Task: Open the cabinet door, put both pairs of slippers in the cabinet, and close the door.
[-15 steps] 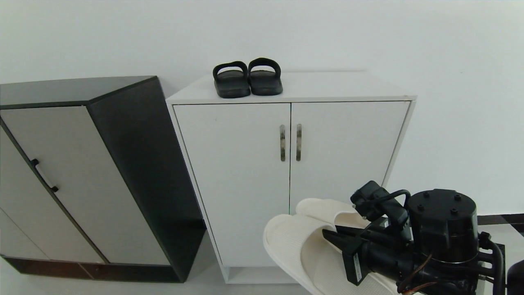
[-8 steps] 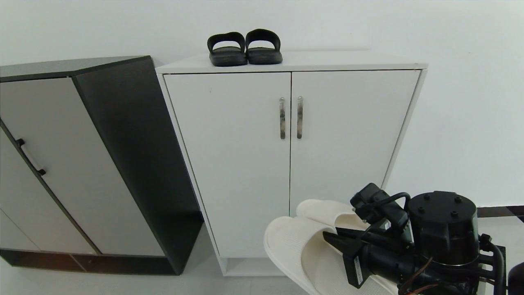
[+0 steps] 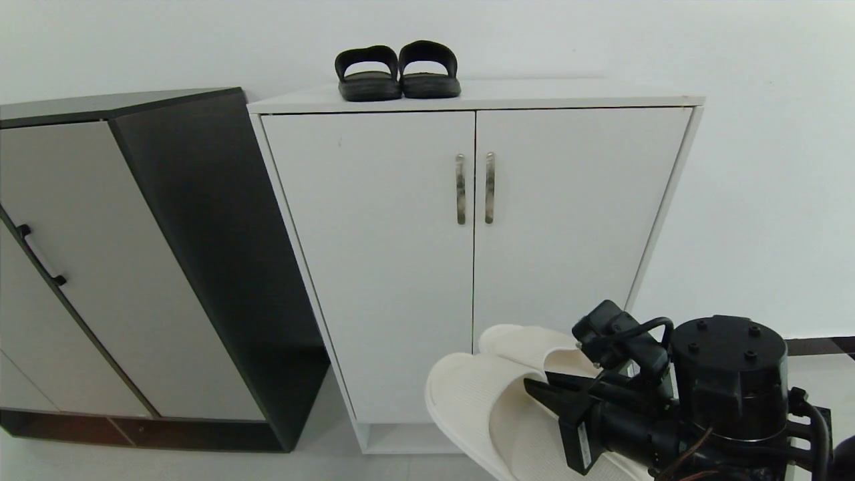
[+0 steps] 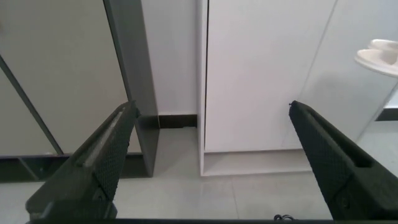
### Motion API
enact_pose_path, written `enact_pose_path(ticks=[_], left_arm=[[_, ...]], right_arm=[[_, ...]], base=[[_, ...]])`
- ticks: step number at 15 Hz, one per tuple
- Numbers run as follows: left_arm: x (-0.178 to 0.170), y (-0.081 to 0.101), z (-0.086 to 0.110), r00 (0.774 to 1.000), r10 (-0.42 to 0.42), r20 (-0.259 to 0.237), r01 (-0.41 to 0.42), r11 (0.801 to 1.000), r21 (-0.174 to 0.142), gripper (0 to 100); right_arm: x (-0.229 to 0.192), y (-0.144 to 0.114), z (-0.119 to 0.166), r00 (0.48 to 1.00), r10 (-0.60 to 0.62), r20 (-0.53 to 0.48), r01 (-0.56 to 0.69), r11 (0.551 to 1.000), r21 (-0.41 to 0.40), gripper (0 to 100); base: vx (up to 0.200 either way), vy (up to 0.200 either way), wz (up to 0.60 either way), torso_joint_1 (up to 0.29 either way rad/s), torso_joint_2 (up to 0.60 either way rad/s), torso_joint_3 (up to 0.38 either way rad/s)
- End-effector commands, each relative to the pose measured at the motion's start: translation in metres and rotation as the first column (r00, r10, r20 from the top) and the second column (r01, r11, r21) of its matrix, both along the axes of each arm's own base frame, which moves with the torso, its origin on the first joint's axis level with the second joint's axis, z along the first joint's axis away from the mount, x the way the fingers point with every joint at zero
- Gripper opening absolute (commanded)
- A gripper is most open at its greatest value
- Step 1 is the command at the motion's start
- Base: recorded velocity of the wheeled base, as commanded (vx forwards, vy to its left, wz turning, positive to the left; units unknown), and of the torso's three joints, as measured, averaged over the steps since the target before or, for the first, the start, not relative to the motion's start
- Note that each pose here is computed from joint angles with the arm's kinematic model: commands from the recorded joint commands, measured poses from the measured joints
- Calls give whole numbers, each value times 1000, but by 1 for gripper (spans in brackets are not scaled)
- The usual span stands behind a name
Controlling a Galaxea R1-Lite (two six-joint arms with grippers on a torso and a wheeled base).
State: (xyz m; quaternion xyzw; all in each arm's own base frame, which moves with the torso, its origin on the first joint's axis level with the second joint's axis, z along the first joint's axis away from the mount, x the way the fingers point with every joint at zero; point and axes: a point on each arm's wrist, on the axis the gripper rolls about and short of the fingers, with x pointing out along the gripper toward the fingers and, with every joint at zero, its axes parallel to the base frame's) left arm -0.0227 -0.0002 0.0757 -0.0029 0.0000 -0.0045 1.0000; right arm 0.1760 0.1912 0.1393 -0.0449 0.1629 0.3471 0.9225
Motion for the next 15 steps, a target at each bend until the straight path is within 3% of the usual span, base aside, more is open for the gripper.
enact_pose_path(ticks=[1,4,6,7,8,9,10,11,12,13,15], left_arm=[[0,0,0,1000,0,0,0,1000,0,100],[0,0,0,1000,0,-1,0,999,36,100],[1,0,2,1000,-5,-12,5,999,43,100],[6,0,13,997,-54,-55,57,997,56,100],[12,-2,43,980,-195,-29,196,980,42,100],[24,-4,66,954,-293,-60,294,956,0,100],[37,-7,79,926,-362,-107,362,932,-21,100],[52,-14,92,839,-525,-144,524,850,-49,100],[60,-20,100,734,-667,-128,665,744,-63,100],[72,-27,107,658,-743,-124,741,668,-71,100],[102,-42,117,601,-790,-121,789,610,-67,100]], right_arm=[[0,-1,-2,1000,-2,-3,2,1000,-6,0],[-3,0,-4,1000,12,1,-12,1000,-23,0],[-5,-1,-6,1000,23,11,-23,999,-43,0],[-5,-1,-7,1000,28,14,-27,998,-52,0],[-6,-1,-7,999,32,14,-31,998,-54,0],[-6,-1,-7,999,33,13,-32,998,-53,0],[-6,-1,-8,999,36,11,-35,998,-53,0],[-8,0,-9,999,44,11,-43,998,-55,0],[-8,0,-9,999,44,11,-43,998,-55,0],[-8,-1,-9,999,44,11,-43,998,-55,0],[-9,-1,-9,999,44,9,-43,997,-57,0]], base=[[200,0,0,-2,7,7],[0,0,0,0,0,0],[0,0,0,0,0,0],[0,0,0,0,0,0],[0,0,0,0,0,0],[0,0,0,0,0,0],[0,0,0,0,0,0],[0,0,0,0,0,0],[0,0,0,0,0,0],[0,0,0,0,0,0],[0,0,0,0,0,0]])
